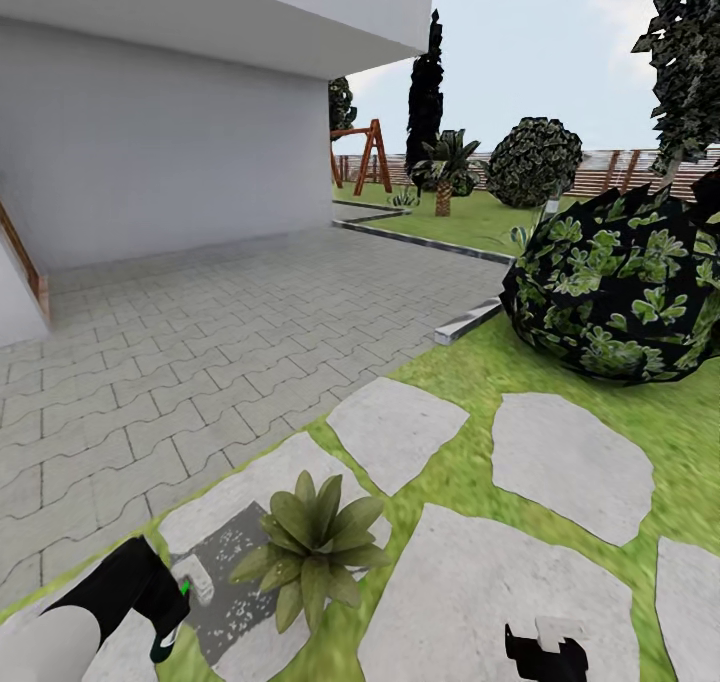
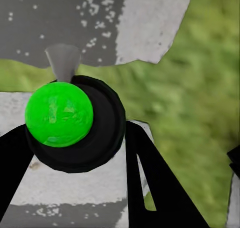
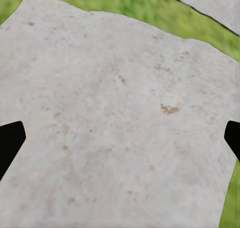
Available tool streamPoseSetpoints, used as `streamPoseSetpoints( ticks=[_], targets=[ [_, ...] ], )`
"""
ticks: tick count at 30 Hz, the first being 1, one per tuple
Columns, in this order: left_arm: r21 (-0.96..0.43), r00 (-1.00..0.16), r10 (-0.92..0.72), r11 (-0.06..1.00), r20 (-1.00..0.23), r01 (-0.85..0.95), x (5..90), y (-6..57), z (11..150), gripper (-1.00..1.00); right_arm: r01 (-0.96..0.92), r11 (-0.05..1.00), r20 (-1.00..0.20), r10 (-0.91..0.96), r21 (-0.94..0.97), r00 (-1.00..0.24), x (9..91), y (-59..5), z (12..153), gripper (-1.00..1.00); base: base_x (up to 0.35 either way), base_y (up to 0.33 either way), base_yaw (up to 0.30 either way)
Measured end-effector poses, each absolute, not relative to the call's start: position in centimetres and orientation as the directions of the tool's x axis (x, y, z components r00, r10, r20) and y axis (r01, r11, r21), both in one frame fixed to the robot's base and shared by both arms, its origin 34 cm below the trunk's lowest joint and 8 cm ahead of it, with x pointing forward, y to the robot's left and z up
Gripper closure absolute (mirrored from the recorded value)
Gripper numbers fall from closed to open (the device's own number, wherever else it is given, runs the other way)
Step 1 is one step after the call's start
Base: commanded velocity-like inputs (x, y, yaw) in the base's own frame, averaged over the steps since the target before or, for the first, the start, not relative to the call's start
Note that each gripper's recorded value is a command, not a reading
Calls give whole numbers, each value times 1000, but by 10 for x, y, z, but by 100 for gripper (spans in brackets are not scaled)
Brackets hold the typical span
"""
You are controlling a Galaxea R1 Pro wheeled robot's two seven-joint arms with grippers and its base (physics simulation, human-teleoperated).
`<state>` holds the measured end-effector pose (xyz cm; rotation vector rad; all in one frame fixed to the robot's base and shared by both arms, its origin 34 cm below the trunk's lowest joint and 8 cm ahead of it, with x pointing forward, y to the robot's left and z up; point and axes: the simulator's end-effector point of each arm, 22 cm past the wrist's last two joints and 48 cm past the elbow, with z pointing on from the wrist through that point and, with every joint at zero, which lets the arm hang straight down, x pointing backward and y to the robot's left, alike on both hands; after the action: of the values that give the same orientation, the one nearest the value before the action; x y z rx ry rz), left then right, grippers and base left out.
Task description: Pick up the pesticide atomizer in the garden and spray insectifuge to fully cover both potted plants in the garden.
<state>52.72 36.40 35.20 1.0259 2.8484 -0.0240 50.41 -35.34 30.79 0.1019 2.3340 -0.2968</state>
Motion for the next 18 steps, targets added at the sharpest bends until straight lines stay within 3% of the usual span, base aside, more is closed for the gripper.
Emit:
streamPoseSetpoints(
  ticks=[18],
  targets=[
    [-13, -779, 622, 781, -82, 625, 508, 366, 341, 100, 162, 970, -710, -15, -182, -704, 504, -353, 308, -100, 7, 8, 0]
  ],
)
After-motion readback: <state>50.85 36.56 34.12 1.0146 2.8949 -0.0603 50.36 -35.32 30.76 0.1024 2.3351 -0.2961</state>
